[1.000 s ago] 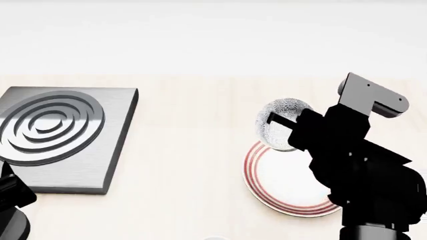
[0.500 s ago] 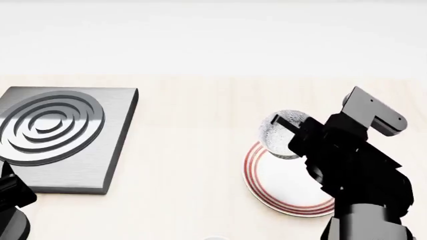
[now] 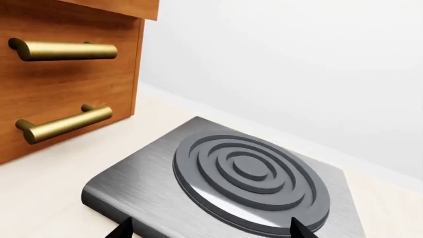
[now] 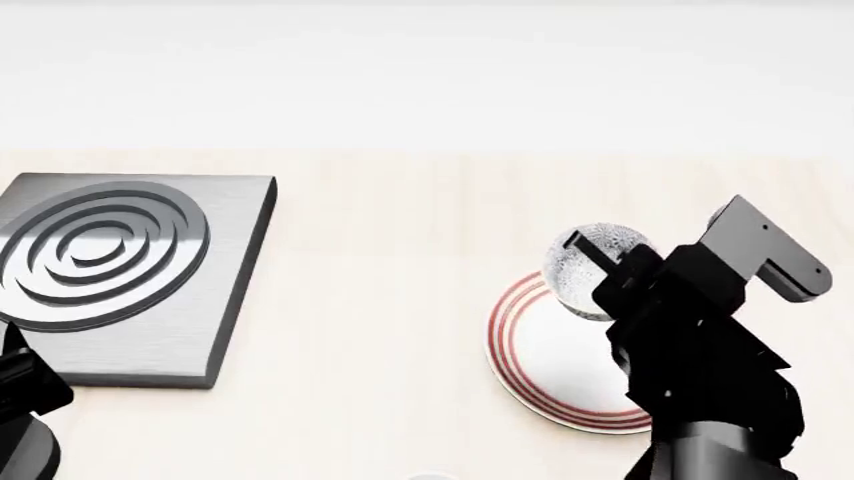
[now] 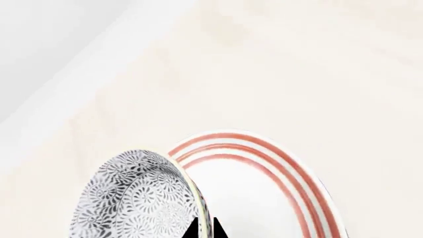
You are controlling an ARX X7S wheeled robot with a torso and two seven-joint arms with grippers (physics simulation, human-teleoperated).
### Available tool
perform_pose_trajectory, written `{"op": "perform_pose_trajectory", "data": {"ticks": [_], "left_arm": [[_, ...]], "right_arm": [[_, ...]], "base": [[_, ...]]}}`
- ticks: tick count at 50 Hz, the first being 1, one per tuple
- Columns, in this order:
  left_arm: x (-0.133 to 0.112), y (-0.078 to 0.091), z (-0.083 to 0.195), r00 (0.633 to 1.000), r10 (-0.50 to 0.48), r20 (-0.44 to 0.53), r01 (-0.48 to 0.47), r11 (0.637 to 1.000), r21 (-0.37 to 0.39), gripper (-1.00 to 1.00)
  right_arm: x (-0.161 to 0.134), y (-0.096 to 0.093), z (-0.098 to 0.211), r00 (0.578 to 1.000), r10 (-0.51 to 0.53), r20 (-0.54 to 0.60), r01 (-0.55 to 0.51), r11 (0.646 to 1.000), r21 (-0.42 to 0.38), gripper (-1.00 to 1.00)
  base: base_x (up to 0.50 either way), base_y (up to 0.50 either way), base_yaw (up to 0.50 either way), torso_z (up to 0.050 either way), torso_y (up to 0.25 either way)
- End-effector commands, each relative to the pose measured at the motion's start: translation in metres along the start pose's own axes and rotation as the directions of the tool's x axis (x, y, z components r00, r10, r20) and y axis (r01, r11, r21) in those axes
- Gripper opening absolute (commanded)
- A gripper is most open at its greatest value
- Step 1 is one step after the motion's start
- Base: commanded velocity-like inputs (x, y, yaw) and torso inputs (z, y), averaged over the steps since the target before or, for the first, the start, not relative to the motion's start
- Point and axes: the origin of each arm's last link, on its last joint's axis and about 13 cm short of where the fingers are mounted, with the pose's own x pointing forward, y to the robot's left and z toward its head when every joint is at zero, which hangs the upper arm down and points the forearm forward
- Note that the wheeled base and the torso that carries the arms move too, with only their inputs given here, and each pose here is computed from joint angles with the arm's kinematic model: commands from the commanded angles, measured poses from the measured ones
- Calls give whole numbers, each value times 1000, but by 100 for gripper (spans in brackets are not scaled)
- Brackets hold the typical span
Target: Pick the akita bowl between the plate and the ramekin and place it on the plate.
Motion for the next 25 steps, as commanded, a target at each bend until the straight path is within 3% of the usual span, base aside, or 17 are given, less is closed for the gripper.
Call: {"op": "perform_pose_trajectory", "data": {"ticks": [1, 25], "left_arm": [[0, 0, 0, 1000, 0, -1, 0, 1000, -1, 100], [0, 0, 0, 1000, 0, 1, 0, 1000, 0, 100]], "right_arm": [[3, 1, 1, 997, -37, 69, 33, 998, 58, -100], [4, -4, -9, 1000, -17, -4, 17, 997, 71, -100]], "base": [[0, 0, 0, 0, 0], [0, 0, 0, 0, 0]]}}
